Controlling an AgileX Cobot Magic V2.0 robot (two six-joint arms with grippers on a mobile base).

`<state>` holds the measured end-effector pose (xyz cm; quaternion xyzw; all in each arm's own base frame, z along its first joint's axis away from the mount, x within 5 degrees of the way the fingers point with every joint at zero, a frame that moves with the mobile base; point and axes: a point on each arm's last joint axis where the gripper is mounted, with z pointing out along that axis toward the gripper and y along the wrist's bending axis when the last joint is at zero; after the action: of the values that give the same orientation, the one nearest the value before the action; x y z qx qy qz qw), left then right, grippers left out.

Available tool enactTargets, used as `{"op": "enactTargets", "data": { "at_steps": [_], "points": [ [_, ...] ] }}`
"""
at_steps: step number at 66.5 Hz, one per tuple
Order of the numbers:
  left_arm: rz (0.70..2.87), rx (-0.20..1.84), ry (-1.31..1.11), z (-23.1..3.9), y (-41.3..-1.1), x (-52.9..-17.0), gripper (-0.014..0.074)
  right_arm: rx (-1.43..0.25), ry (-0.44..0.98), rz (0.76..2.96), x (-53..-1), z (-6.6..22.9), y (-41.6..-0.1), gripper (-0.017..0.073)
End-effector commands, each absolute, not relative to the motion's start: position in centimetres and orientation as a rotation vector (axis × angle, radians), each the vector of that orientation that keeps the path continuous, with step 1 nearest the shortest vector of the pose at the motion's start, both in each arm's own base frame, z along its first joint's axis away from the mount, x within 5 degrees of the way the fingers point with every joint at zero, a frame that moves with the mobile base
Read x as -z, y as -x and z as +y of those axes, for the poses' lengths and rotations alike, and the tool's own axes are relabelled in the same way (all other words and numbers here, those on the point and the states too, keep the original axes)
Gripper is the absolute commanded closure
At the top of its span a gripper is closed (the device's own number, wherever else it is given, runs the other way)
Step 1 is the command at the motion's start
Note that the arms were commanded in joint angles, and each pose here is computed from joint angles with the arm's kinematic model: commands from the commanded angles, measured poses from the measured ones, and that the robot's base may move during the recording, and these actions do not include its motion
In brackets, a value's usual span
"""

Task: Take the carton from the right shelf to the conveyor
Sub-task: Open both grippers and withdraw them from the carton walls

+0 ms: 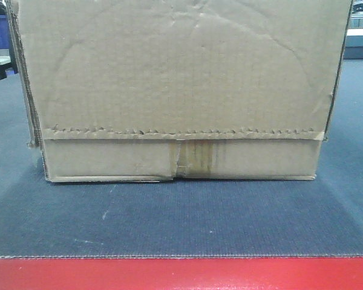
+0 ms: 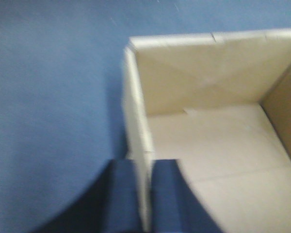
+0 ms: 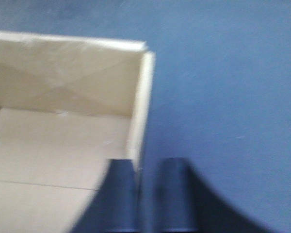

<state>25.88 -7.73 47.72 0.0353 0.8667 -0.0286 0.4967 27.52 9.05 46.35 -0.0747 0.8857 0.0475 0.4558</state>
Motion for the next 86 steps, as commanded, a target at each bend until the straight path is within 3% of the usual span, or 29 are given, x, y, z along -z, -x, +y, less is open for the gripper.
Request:
{"op": "enactTargets", "data": {
  "at_steps": [1,14,29,50,67,86],
  "points": [
    [2.073,0.026,-0.085,-6.7,-24.1,-48.2,0.0596,-0.052,0.160,2.174,-46.7,7.5,-26.1,0.0634],
    [2.046,0.030,-0.023,-4.5,-20.4,-45.6,0.0601,-0.019,0.093,2.213,-43.9,5.0,-23.6,0.0628],
    [1.997,-0.019,0.082,-0.9,-15.6,-39.5,0.0601,-0.023,0.113,2.200,-38.4,3.6,-18.9,0.0628],
    [1.900,-0.007,0.072,0.4,-8.5,-32.7,0.0601,-0.081,0.135,2.010,-33.4,2.1,-11.9,0.0628],
    [1.639,-0.009,0.031,1.3,-2.4,-32.5,0.0601,-0.143,0.114,1.661,-34.7,0.5,-5.4,0.0628],
    [1.558,0.002,0.044,1.6,-0.6,-32.5,0.0601,-0.162,0.101,1.522,-35.4,-0.2,-2.8,0.0628]
  ]
}}
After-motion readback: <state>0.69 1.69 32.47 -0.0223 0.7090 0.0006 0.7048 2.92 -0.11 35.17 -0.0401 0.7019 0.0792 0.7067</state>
